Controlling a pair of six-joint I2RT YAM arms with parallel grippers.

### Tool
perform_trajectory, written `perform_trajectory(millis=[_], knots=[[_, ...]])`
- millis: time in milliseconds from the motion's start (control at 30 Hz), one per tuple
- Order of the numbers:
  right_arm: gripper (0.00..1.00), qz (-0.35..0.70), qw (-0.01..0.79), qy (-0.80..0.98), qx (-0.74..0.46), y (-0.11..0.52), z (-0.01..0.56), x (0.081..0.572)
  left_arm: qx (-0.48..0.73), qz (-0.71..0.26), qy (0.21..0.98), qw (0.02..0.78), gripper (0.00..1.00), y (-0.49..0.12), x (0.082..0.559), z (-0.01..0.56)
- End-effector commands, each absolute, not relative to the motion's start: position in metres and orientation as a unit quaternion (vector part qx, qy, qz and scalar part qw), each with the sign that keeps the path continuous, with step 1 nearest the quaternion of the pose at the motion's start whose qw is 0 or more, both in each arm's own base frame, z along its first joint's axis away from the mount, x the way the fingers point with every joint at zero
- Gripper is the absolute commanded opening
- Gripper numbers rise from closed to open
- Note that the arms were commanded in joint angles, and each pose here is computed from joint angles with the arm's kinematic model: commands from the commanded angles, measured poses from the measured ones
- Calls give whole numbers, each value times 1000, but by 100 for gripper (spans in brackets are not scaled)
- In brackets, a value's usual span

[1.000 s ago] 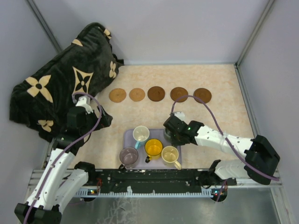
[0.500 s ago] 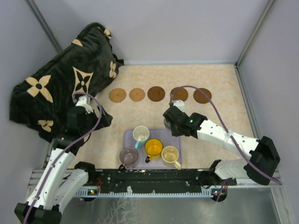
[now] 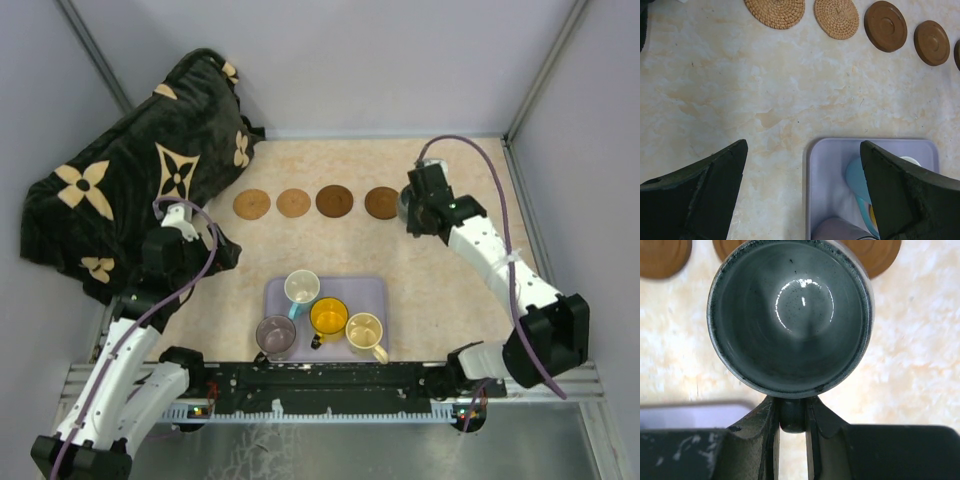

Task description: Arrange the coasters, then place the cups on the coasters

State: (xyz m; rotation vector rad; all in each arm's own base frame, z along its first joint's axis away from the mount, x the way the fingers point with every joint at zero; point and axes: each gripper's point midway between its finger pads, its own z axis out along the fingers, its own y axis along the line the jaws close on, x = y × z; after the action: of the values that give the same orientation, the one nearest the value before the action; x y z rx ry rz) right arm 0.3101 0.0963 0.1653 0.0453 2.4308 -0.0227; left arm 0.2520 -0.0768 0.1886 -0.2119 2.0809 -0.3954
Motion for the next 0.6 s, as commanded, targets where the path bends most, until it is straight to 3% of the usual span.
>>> perform_trajectory(millis=[0, 567], knots=[[0, 18, 443, 896, 13, 85, 218, 382, -82, -173, 845, 499, 100, -81, 261, 198], [0, -2, 457, 889, 42, 23, 177, 459, -78, -183, 849, 489, 100, -90, 278, 190]])
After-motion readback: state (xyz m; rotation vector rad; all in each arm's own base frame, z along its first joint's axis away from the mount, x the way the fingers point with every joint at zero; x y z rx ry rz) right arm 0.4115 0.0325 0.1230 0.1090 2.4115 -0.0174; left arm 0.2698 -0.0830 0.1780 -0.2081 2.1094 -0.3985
